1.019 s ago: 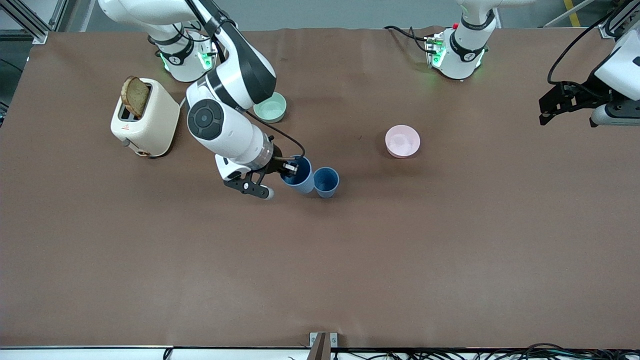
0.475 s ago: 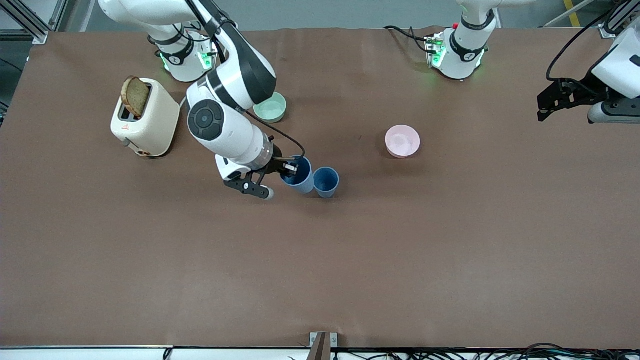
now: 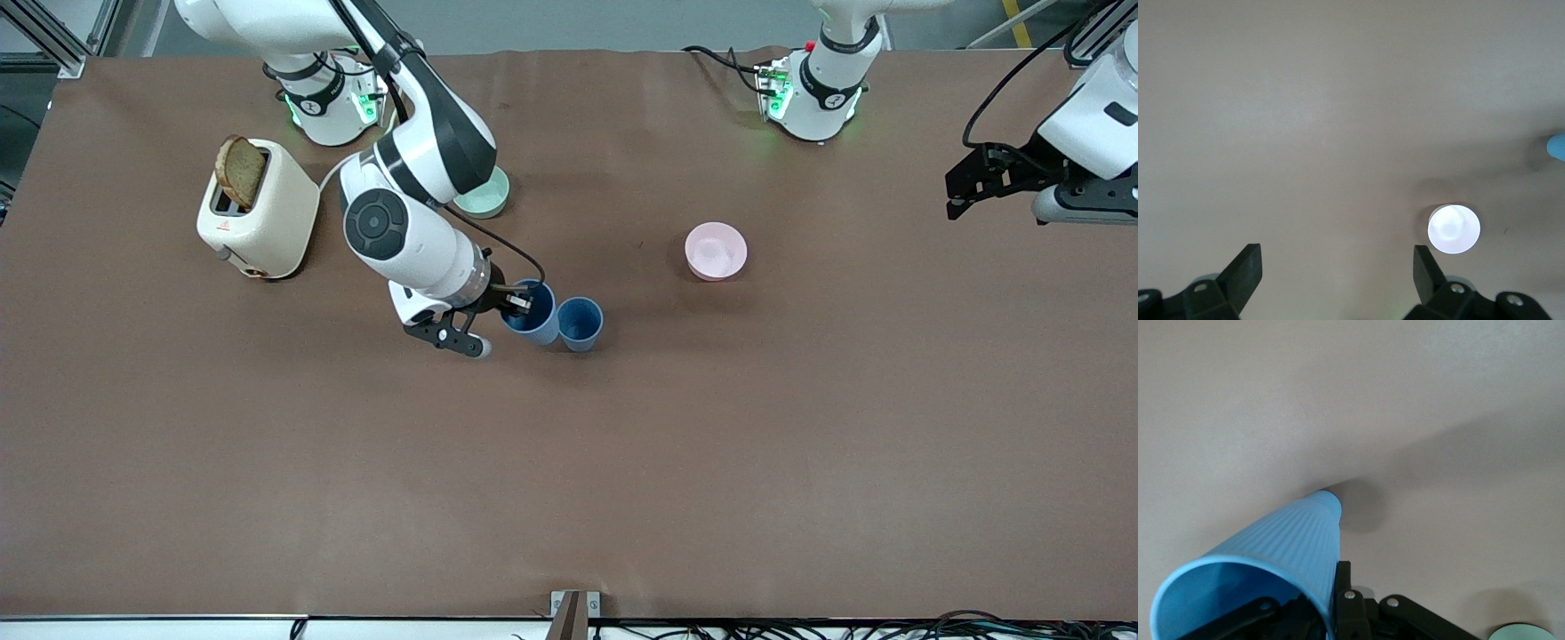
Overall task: Stack blue cups with both arms
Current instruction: 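Align the held cup above the center blue cup with the right gripper, then lower the held cup into the center cup and open the right gripper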
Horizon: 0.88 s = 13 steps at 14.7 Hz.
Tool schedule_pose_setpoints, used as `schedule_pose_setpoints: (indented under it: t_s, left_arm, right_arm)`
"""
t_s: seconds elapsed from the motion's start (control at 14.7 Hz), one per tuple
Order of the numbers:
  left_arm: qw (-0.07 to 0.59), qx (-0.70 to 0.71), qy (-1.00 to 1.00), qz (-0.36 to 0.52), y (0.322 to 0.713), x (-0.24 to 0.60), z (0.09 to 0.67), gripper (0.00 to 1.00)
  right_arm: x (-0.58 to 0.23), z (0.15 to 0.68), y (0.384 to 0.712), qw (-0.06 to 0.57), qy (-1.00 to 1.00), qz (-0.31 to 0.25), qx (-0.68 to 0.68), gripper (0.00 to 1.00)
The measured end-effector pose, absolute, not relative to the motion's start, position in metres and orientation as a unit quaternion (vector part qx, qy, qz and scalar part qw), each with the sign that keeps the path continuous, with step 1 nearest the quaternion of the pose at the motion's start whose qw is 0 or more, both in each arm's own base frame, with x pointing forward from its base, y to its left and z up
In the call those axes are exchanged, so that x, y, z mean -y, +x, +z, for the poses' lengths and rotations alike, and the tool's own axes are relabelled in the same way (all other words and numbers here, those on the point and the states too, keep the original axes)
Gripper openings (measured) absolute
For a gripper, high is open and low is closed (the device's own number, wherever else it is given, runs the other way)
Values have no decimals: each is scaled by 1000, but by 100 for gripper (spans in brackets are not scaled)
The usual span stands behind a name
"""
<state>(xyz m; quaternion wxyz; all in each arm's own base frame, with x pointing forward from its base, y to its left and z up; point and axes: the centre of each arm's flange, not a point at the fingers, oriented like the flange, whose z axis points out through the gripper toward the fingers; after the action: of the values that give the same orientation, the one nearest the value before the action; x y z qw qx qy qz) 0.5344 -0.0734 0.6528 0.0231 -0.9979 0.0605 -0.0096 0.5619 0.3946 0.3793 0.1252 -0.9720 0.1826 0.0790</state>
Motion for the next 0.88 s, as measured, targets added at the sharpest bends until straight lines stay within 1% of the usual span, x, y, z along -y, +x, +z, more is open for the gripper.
schedule_pose_setpoints:
  t_s: [0.2, 0.54, 0.88]
  left_arm:
    - [23, -57, -998, -11, 535, 70, 653, 100]
    - [23, -55, -998, -15, 536, 67, 655, 100]
    - [23, -54, -998, -17, 537, 67, 655, 100]
  right_arm:
    - [-404, 372, 560, 129, -972, 72, -180, 4]
    - [-430, 356, 543, 122, -970, 80, -193, 4]
    - [-444, 347, 534, 117, -969, 86, -198, 4]
